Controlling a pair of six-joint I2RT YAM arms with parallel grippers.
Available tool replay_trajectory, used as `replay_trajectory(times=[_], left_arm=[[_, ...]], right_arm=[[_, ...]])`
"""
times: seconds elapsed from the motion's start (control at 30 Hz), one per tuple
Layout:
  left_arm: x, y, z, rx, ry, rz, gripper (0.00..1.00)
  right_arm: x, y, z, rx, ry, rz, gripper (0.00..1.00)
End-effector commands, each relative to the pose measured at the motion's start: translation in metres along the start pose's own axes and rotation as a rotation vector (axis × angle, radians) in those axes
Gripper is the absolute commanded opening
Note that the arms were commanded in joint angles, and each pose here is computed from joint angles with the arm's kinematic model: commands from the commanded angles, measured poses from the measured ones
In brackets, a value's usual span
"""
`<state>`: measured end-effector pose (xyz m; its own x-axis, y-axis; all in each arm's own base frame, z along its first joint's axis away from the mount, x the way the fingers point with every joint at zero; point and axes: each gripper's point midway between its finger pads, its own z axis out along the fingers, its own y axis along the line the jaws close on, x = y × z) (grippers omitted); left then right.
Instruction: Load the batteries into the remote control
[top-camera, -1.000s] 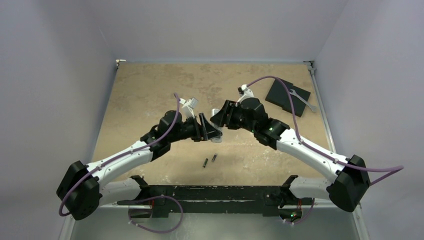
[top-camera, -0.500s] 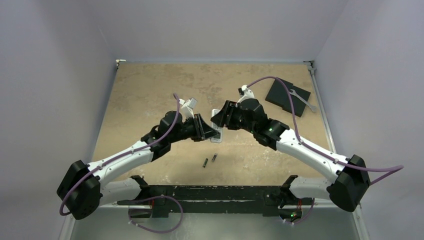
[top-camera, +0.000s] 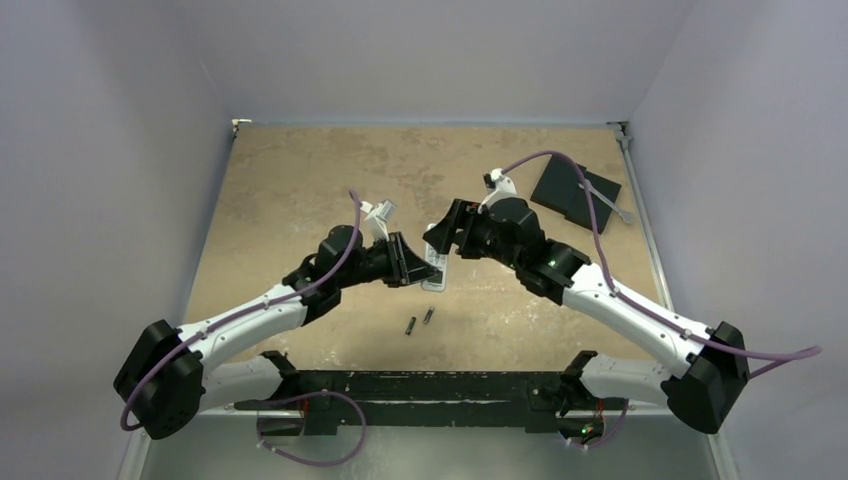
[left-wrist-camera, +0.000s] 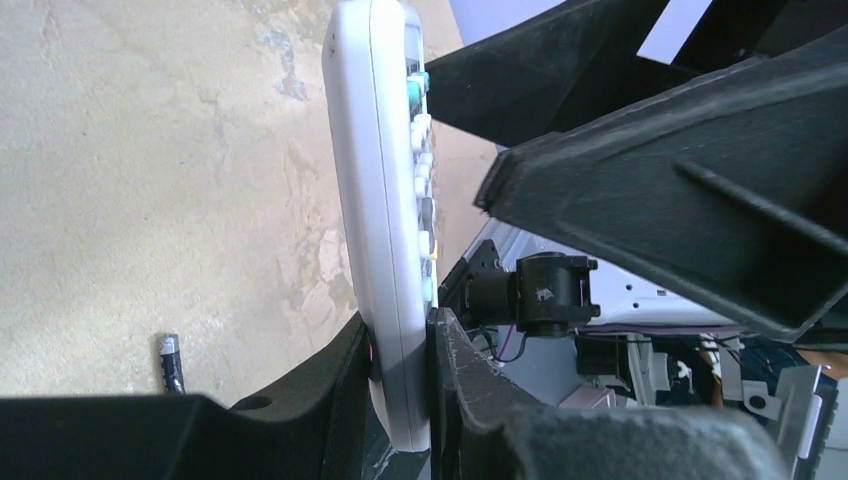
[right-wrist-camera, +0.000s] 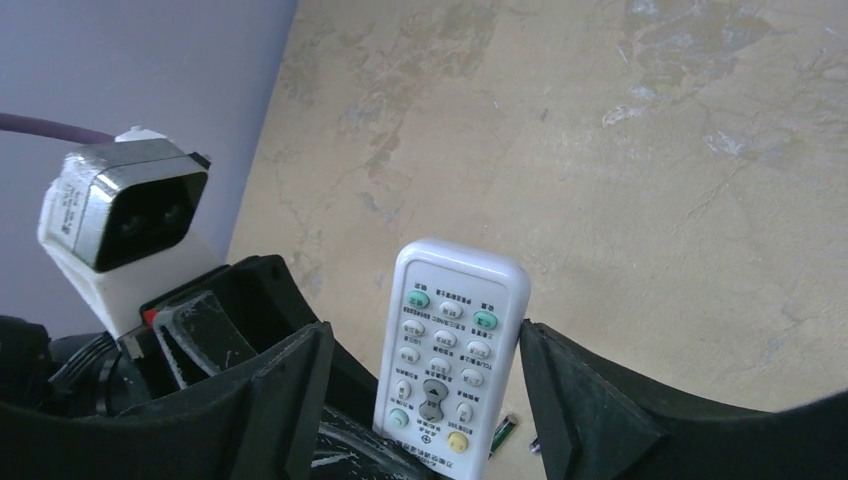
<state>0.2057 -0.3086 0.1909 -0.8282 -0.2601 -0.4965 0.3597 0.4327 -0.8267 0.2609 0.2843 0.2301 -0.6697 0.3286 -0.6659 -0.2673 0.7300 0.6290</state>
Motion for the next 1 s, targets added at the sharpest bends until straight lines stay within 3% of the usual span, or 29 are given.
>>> replay_trajectory(times=[0.0,0.17,0.5,0.67,0.7,0.97], left_arm=[[-0.004,-0.019,-0.007,0.106,-0.001,0.029,0.00],[-0.009,-0.027,-0.020,0.201,0.003,0.007,0.00],[-0.010,-0.030,-0.038,0.353,0.039,-0.077,0.00],[-0.006,-0.035,-0.043,0.431,0.070,-0.126,0.00],[-0.005,-0.036,-0.045,0.451,0.074,-0.138,0.00],[0.001,-0.047,-0.065,0.580,0.125,-0.247,0.00]], right_arm=[[-0.018,0.012,-0.013,-0.045,-0.066,-0.046,0.77],[-0.023,0.019,-0.031,-0.100,-0.085,-0.150,0.78],[-0.031,0.036,-0.068,-0.245,-0.128,-0.513,0.78],[-0.014,0.051,-0.083,-0.422,-0.132,-0.691,0.76],[-0.003,0.060,-0.091,-0.521,-0.113,-0.738,0.76],[0.010,0.070,-0.115,-0.698,-0.223,-1.018,0.77]])
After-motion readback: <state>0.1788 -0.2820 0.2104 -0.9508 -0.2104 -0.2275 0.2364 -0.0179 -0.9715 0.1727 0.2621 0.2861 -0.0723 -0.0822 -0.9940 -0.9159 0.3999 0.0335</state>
